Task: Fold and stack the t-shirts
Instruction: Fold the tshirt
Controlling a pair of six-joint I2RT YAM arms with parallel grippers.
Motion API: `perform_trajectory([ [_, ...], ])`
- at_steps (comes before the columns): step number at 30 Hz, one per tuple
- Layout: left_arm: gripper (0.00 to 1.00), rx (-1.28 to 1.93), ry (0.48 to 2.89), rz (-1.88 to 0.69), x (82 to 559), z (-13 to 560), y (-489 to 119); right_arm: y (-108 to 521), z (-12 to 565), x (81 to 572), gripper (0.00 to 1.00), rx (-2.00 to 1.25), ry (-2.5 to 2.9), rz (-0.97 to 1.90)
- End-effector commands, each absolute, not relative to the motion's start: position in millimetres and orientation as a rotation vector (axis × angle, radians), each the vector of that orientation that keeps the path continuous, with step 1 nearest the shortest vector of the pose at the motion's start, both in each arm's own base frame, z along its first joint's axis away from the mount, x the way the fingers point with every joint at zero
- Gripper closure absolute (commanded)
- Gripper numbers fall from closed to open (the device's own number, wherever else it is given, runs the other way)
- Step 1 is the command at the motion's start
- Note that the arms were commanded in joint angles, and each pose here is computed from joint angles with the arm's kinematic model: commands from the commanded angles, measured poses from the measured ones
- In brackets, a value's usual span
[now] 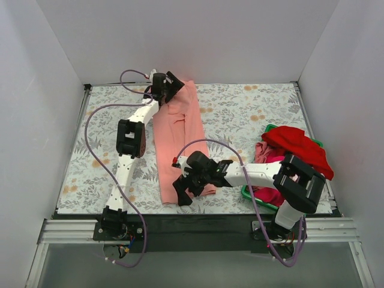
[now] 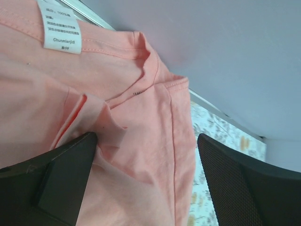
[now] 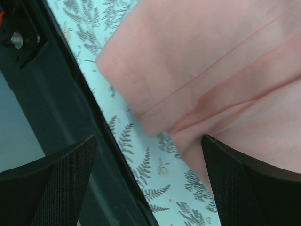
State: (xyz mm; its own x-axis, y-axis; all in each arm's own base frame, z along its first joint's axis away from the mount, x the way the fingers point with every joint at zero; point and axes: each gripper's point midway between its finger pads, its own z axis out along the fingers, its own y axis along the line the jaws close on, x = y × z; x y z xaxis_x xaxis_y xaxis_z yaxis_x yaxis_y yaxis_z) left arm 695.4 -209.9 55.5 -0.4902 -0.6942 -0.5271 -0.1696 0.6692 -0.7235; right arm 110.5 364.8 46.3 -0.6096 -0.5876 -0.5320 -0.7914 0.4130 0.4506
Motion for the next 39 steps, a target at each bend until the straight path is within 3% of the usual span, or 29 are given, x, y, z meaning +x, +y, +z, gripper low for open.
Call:
perform_trajectory([
  [1,0.11,-0.809,2.113,-0.808,674.9,1.9,-233.3,376.0,56.7,82.9,0.02,-1.303,2.373,1.103],
  [8,0.09,-0.828,2.030,-0.834,681.4,7.3,-252.0,380.6,80.1,82.0,0.02,-1.320,2.273,1.122],
  [14,0.07,-0.788,1.913,-0.828,691.7,73.1,-249.6,375.9,112.3,98.7,0.02,-1.224,2.175,1.061],
  [18,0.06,-0.648,1.801,-0.837,686.1,173.4,-252.7,369.7,136.9,112.8,0.02,-1.135,2.114,0.999],
  [19,0.06,-0.611,1.738,-0.867,678.1,226.1,-251.8,367.2,139.7,115.7,0.02,-1.114,2.113,0.980],
  [21,0.06,-0.570,1.736,-0.855,663.4,254.6,-250.4,360.6,149.9,129.0,0.02,-1.014,2.109,0.919],
  [23,0.06,-0.519,1.664,-0.848,635.6,323.0,-244.3,347.5,151.7,146.7,0.02,-0.897,2.120,0.810],
  [25,0.05,-0.524,1.690,-0.807,609.1,329.8,-238.8,332.2,160.9,162.9,0.02,-0.749,2.117,0.736],
  [26,0.05,-0.506,1.626,-0.825,582.2,377.4,-229.2,325.2,161.8,166.4,0.02,-0.705,2.119,0.712],
  [27,0.05,-0.514,1.691,-0.801,568.7,352.4,-226.7,315.7,160.7,167.4,0.02,-0.656,2.126,0.700],
  [29,0.05,-0.500,1.659,-0.819,526.1,386.4,-213.6,300.6,164.3,175.4,0.02,-0.564,2.112,0.658],
  [34,0.05,-0.602,1.829,-0.771,437.0,302.5,-194.0,247.8,141.9,197.2,0.02,-0.180,2.136,0.510],
  [39,0.05,-0.669,2.031,-0.757,352.7,219.3,-190.4,235.6,151.3,196.2,0.01,-0.156,2.097,0.538],
])
